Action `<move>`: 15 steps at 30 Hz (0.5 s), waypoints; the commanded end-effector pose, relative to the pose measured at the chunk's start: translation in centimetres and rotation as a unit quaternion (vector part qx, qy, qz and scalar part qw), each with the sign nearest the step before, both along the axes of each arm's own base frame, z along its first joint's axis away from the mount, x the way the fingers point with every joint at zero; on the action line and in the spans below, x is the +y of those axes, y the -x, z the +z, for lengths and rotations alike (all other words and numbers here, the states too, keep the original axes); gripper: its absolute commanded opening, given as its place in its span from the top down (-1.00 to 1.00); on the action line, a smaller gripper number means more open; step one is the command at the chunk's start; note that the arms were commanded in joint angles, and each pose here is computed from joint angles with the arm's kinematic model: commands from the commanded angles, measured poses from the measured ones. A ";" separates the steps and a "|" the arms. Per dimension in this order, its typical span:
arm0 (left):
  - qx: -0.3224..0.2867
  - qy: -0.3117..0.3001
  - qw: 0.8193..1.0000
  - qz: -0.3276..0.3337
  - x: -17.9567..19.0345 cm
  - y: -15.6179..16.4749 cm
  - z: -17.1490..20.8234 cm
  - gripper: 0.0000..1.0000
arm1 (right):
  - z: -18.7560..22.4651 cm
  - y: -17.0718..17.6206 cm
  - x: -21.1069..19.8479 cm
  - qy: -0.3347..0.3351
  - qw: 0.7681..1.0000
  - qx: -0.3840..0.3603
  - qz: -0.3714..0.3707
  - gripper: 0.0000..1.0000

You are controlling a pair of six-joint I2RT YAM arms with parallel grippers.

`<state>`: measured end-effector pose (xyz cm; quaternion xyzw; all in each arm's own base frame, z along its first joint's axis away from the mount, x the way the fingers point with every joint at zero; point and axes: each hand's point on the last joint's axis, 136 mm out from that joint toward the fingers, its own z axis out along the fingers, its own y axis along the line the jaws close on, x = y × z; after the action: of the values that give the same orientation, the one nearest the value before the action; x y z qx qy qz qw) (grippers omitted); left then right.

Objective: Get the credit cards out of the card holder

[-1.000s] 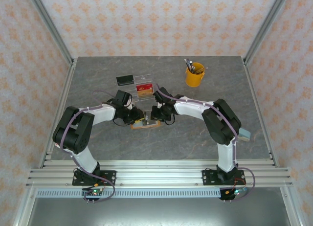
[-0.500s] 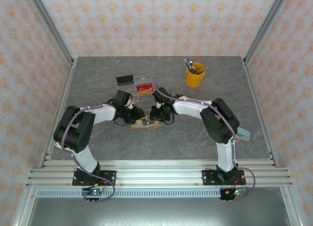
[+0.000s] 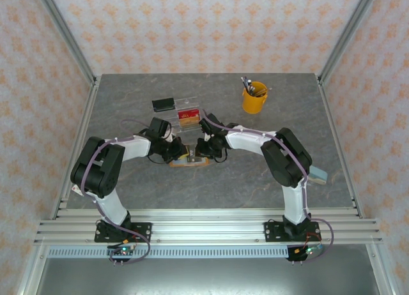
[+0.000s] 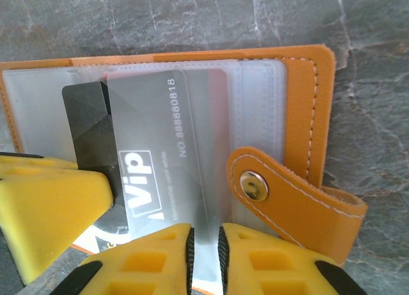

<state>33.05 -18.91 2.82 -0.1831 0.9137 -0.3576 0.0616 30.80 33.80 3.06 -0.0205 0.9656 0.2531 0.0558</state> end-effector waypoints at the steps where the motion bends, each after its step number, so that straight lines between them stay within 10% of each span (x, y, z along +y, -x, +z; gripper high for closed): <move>1: 0.013 -0.038 0.999 0.002 2.1 0.9 -0.6 1.00 | -2.3 0.4 -2.0 0.057 0.998 0.015 -0.009 0.58; 15: -0.078 -0.206 0.974 -0.051 8.0 2.3 6.7 1.00 | 1.2 -0.3 -1.3 0.012 1.000 -0.024 -0.012 0.53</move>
<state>31.36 -13.25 7.74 -0.1182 0.9549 -0.2402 0.1284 31.00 33.51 3.30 -0.0186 0.9665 0.2478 0.0649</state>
